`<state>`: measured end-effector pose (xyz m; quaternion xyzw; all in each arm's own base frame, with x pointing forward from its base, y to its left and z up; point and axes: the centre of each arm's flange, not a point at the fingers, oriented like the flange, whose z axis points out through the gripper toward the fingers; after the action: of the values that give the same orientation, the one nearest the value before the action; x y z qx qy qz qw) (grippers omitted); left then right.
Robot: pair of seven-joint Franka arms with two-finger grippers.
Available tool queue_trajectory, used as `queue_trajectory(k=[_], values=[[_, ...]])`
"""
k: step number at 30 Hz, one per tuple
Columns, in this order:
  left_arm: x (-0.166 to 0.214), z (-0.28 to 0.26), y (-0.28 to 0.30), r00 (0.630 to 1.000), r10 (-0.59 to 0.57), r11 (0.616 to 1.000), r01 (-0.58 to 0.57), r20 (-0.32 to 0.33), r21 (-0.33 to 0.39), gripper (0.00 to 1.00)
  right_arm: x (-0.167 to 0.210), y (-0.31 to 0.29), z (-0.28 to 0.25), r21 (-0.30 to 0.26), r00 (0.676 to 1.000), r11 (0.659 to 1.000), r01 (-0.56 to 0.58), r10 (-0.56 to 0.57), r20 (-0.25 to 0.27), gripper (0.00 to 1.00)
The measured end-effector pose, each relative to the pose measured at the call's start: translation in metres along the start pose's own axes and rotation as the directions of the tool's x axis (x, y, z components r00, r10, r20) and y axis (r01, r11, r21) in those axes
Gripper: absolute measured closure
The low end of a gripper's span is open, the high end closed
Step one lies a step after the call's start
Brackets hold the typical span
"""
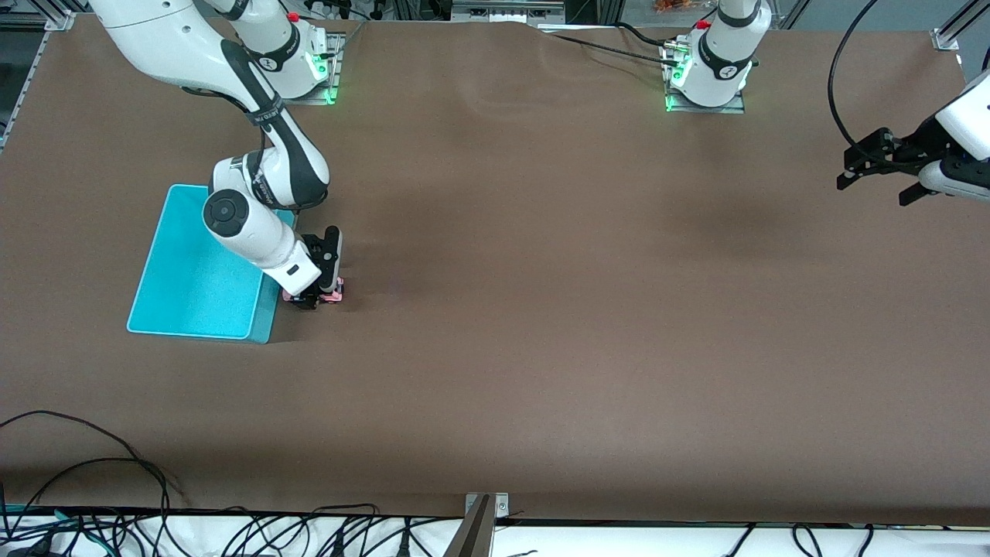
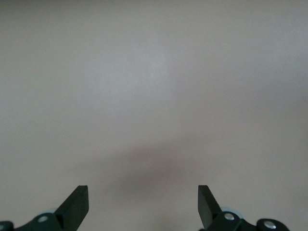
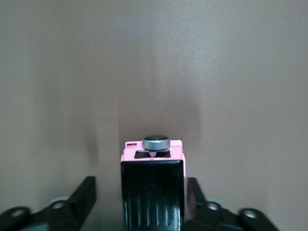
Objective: Wind and store pink jeep toy
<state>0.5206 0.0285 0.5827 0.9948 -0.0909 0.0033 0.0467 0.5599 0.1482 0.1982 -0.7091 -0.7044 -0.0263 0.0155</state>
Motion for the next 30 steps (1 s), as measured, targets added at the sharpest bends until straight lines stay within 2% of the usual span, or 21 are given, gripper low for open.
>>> queue_trajectory(k=[1,2,3,4,5,6,14,23,30], values=[[-0.001,-0.003,0.003,1.0,-0.013,1.0,0.013,0.011,0.001,0.0,0.0,0.001,0.0,-0.002,1.0,1.0,0.005,-0.005,0.0,0.22],[-0.002,-0.007,0.007,0.999,-0.028,1.0,0.028,0.027,0.004,0.0,0.0,0.001,-0.001,-0.006,1.0,1.0,0.01,-0.01,-0.001,0.33],[-0.003,-0.01,0.011,0.999,-0.036,0.999,0.036,0.037,0.008,0.0,0.0,0.002,-0.002,-0.008,1.0,1.0,0.014,-0.014,-0.001,0.33],[-0.003,-0.013,0.015,0.998,-0.046,0.999,0.045,0.049,0.015,0.0,-0.001,0.003,-0.003,-0.01,1.0,1.0,0.019,-0.019,-0.002,0.42],[-0.003,-0.016,0.018,0.997,-0.05,0.999,0.049,0.056,0.022,0.0,-0.001,0.003,-0.004,-0.012,1.0,1.0,0.024,-0.024,-0.002,0.42],[-0.001,-0.019,0.022,0.997,-0.054,0.998,0.052,0.062,0.032,0.0,-0.001,0.004,-0.004,-0.013,1.0,1.0,0.028,-0.028,-0.002,0.49],[0.014,-0.022,0.044,0.997,-0.037,0.998,0.033,0.069,0.056,0.0,0.003,0.02,-0.022,-0.013,0.999,0.999,0.041,-0.041,-0.001,0.49],[0.016,-0.02,0.035,0.996,-0.055,0.997,0.051,0.074,0.058,0.0,0.01,0.059,-0.089,0.081,0.999,0.996,0.03,-0.032,0.018,0.49],[0.017,-0.019,0.039,0.996,-0.047,0.997,0.043,0.078,0.058,0.0,-0.017,0.083,-0.155,0.163,0.999,0.986,-0.024,0.018,0.041,0.49]])
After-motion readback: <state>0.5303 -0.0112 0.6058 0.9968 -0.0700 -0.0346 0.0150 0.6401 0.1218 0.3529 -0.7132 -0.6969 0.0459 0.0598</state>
